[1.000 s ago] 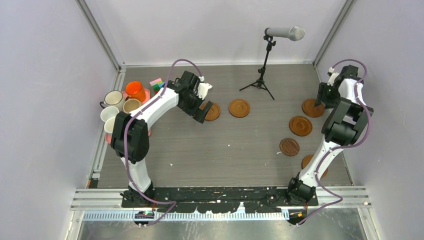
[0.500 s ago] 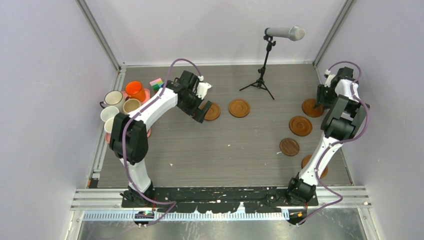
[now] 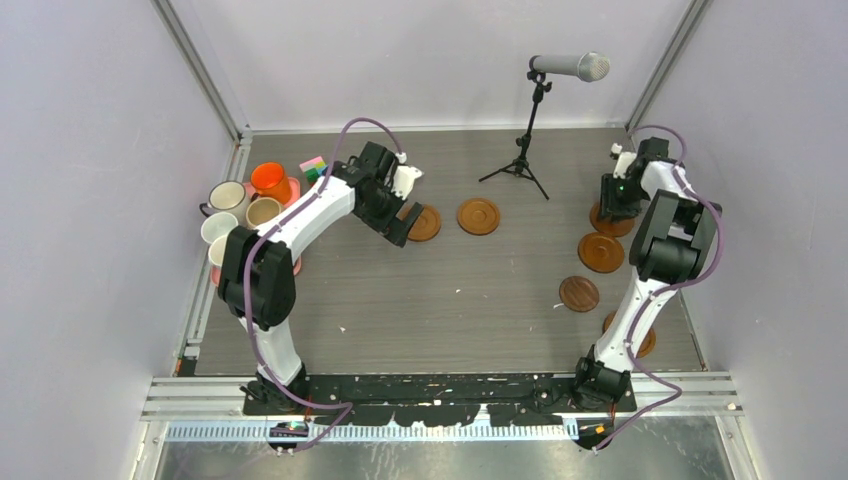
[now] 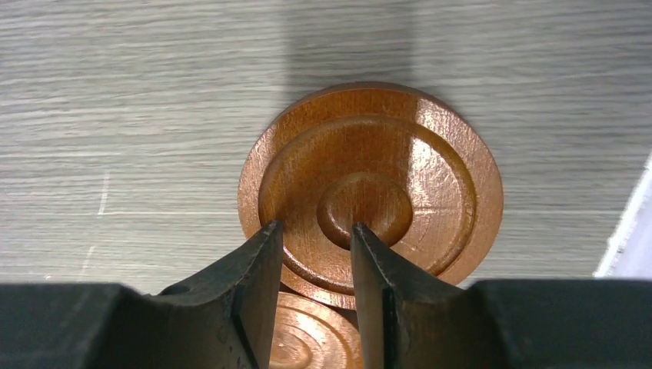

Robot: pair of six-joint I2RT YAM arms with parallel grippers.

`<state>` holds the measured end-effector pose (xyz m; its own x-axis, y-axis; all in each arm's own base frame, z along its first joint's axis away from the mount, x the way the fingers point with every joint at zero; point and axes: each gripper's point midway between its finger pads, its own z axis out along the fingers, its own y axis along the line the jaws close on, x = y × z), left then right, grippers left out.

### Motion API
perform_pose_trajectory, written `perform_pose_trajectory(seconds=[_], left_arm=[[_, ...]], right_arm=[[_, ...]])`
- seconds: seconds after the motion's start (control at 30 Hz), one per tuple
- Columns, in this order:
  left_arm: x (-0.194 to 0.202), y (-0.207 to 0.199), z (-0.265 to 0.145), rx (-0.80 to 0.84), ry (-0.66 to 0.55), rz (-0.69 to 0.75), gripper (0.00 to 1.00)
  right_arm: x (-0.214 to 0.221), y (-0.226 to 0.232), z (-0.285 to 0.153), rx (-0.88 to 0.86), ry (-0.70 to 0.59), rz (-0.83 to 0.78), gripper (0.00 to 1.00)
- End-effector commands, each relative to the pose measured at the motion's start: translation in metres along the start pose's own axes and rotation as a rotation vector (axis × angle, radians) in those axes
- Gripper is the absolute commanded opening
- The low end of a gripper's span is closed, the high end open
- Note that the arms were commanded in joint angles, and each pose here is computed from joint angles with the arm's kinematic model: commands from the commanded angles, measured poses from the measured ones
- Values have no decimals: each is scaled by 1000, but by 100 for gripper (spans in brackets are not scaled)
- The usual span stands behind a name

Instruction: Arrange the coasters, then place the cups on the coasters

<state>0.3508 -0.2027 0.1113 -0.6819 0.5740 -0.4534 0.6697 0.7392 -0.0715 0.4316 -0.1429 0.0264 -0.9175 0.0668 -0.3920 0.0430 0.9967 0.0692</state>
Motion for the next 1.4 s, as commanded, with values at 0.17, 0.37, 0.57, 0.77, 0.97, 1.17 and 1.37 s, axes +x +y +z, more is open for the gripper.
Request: perform_pose_trajectory(seconds=[0.17,0.37,0.57,0.77,0.97,1.17,1.37], left_arm=[[-1,0,-22,-20,-32,18,97],[1,1,-21,-21,-28,17,97],[0,1,-20,-19,-25,13,98],[3,3,-18,-8,-18,-4,98],[6,7,-17,-5,-16,-19,98],[9,8,-17,-6,-12,-21,98],[9,9,-19,-10,-15,-20,98]], right_arm=[[12,51,7,-62,42,-70,43],[30,93,11,-114,70,-134,43],[39,137,16,-154,90,-194,42],[33,166,24,-167,86,-232,42],[23,197,26,-189,70,-273,42],[8,209,31,-179,48,-288,42],[-6,207,20,-149,13,-291,42]])
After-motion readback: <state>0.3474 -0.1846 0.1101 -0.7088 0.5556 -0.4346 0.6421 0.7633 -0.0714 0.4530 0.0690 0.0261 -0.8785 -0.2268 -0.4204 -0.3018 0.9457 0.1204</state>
